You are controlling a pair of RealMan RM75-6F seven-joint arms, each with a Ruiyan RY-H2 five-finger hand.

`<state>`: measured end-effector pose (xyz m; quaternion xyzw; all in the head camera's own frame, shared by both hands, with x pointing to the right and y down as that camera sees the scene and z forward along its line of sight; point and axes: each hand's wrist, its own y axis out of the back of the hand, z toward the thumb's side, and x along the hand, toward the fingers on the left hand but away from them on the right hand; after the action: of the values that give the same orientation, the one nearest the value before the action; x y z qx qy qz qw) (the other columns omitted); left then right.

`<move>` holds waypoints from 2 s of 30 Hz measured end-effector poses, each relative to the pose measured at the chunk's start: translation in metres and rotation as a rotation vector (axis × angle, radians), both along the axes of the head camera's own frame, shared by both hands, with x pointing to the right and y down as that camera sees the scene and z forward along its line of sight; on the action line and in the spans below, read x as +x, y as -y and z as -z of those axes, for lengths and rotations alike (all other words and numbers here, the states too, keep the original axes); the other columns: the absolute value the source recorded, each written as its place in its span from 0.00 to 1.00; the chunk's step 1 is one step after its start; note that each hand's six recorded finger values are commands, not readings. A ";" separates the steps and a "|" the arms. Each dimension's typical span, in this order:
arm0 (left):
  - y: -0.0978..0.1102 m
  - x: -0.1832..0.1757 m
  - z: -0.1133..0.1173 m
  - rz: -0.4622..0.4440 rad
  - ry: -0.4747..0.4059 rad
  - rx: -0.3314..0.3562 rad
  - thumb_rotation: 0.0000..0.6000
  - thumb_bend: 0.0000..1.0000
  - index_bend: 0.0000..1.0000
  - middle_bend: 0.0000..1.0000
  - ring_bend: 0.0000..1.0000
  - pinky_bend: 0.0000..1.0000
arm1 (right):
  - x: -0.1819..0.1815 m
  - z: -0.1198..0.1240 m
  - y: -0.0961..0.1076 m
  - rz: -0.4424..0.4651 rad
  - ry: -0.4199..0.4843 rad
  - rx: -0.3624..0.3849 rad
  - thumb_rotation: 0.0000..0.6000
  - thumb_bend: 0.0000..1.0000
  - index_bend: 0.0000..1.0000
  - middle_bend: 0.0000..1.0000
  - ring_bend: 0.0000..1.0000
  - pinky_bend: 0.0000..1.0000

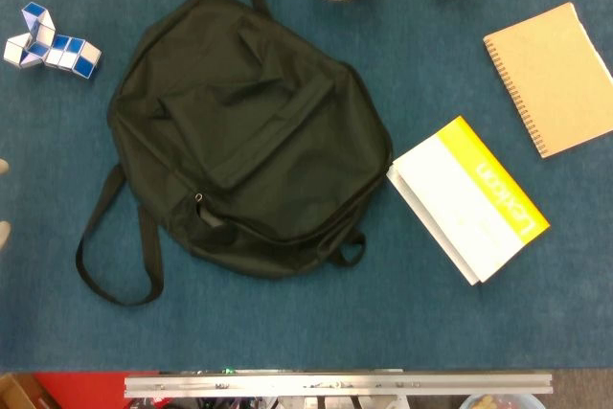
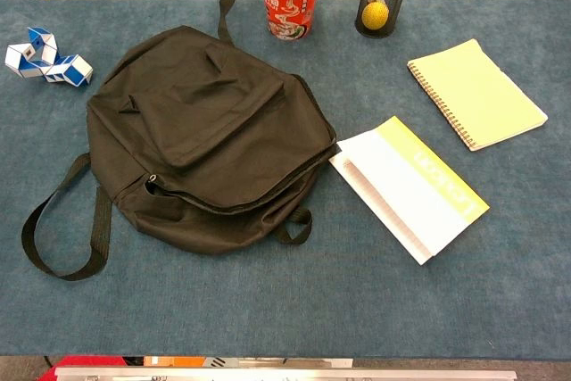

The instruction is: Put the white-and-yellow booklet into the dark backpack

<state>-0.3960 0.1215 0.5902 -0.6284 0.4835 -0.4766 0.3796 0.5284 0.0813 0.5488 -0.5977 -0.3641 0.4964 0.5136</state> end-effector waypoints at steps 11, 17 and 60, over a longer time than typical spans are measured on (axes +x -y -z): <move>-0.002 -0.001 0.000 0.005 0.001 -0.002 1.00 0.21 0.32 0.25 0.17 0.28 | -0.008 -0.003 0.006 0.041 -0.008 -0.014 1.00 0.18 0.37 0.40 0.29 0.36; -0.003 -0.001 0.003 0.005 -0.004 0.005 1.00 0.21 0.32 0.25 0.17 0.28 | -0.024 -0.008 0.012 0.106 -0.009 -0.037 1.00 0.18 0.37 0.40 0.29 0.36; -0.020 -0.027 0.010 0.066 -0.008 0.012 1.00 0.21 0.32 0.25 0.17 0.28 | -0.258 -0.149 -0.011 0.680 0.041 -0.536 1.00 0.14 0.37 0.40 0.29 0.30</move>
<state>-0.4228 0.1420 0.5799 -0.6118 0.5084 -0.4833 0.3656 0.2701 0.0926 0.6982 -0.8057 -0.0150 0.3640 0.4671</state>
